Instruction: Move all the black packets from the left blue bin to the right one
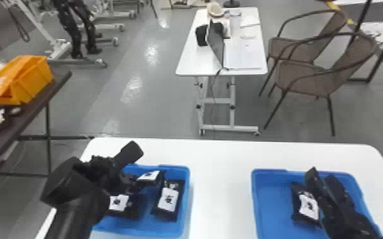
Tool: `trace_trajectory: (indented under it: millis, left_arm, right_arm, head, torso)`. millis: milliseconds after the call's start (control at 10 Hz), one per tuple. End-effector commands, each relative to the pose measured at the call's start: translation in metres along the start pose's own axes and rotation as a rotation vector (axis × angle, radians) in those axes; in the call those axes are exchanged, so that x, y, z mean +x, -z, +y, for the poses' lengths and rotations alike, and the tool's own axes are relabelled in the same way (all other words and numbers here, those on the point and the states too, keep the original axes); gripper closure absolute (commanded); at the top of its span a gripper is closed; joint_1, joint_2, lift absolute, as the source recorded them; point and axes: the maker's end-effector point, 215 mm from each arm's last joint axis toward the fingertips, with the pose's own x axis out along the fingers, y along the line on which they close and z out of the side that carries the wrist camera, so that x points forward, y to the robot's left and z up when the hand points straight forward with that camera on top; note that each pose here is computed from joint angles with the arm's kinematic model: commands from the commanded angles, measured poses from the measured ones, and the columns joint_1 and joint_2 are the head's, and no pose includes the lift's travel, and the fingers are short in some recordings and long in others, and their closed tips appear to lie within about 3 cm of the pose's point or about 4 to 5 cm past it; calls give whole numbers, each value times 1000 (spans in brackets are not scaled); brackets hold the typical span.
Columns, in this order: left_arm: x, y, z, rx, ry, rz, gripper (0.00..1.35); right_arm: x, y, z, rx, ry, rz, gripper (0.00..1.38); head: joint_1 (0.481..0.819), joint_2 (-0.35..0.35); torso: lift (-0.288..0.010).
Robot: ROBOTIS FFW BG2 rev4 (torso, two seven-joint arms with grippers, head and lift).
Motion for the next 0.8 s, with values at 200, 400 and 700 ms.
trace_trajectory:
  millis: [200, 400, 700]
  left_arm:
    - [-48, -39, -11, -37, -63, -124, 1003]
    - [-82, -57, -25, -65, -105, -186, 1003]
    - [-101, -155, -40, 82, -211, -342, 1003]
  right_arm:
    - [3, -1, 3, 5, -13, -3, 598]
    - [6, 0, 12, 12, -34, -4, 585]
    - [23, -7, 53, 20, -155, -14, 518]
  head:
    - [695, 121]
    - [695, 102]
    - [695, 88]
  torso:
    - [0]
    - [0]
    - [0]
